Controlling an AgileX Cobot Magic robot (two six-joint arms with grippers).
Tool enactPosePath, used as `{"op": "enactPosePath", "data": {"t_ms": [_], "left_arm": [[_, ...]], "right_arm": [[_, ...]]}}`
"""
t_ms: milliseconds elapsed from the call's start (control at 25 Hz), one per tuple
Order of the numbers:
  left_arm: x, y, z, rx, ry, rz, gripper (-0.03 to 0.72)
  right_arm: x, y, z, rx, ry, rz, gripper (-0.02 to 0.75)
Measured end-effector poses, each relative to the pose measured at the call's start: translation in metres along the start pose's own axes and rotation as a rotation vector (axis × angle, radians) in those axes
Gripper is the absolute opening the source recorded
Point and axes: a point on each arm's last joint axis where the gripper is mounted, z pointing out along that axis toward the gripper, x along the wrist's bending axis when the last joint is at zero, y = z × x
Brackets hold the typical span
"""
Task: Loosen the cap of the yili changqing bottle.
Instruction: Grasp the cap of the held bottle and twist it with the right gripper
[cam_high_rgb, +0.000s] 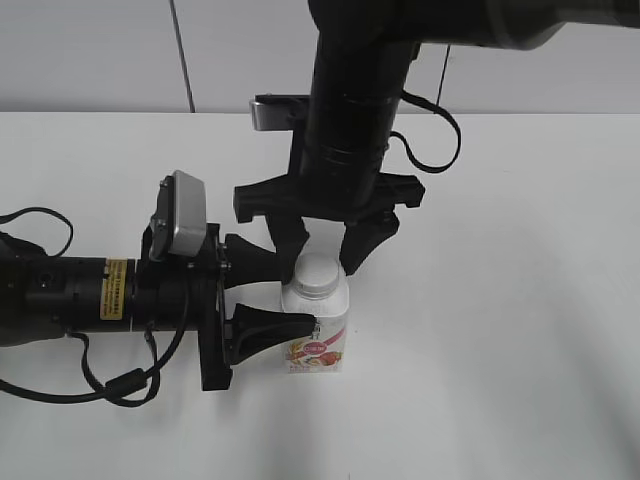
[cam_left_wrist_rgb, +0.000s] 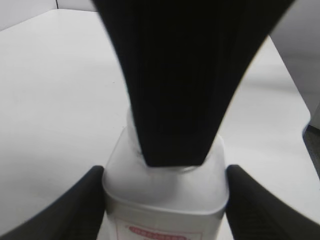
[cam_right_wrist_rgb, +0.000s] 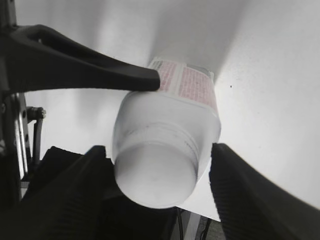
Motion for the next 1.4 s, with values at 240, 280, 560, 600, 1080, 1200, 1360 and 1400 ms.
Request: {"op": "enactPosePath", "data": {"t_ms": [240,280,560,600,1080,1200,1360,1400], "left_arm": [[0.0000,0.0000,0.0000,0.000,0.000,0.000,0.442],[0.0000,0.0000,0.0000,0.000,0.000,0.000,0.442],[0.0000,-0.0001,0.0000,0.001,0.000,0.000,0.442],[0.0000,-0.0001,0.0000,0.001,0.000,0.000,0.442],[0.0002,0.0000,0.0000,0.000,0.002,-0.001,0.442],[0.0002,0.0000,0.0000,0.000,0.002,-0.001,0.442],[0.0002,0.0000,0.0000,0.000,0.002,-0.001,0.440],[0.0002,0.0000,0.0000,0.000,0.002,-0.001,0.440]], "right_arm": [[-0.0002,0.0000,0.0000,-0.001,-0.002,-0.001,0.424],[-0.0002,0.0000,0.0000,-0.001,-0.002,-0.001,0.404],[-0.0005,0.0002,0.0001,-0.003,-0.009,-0.011,0.396],[-0.0005,0.0002,0.0001,-0.003,-0.010,-0.024,0.396],[-0.0008,0.0004,-0.0001,0.000,-0.020,-0.704,0.393],[-0.0005,0.0003,-0.0001,0.001,-0.021,-0.849,0.392],[-0.0005,0.0004,-0.0003,0.002,-0.022,-0.966,0.389],[-0.0005,0.0004,-0.0003,0.002,-0.022,-0.977,0.389]]}}
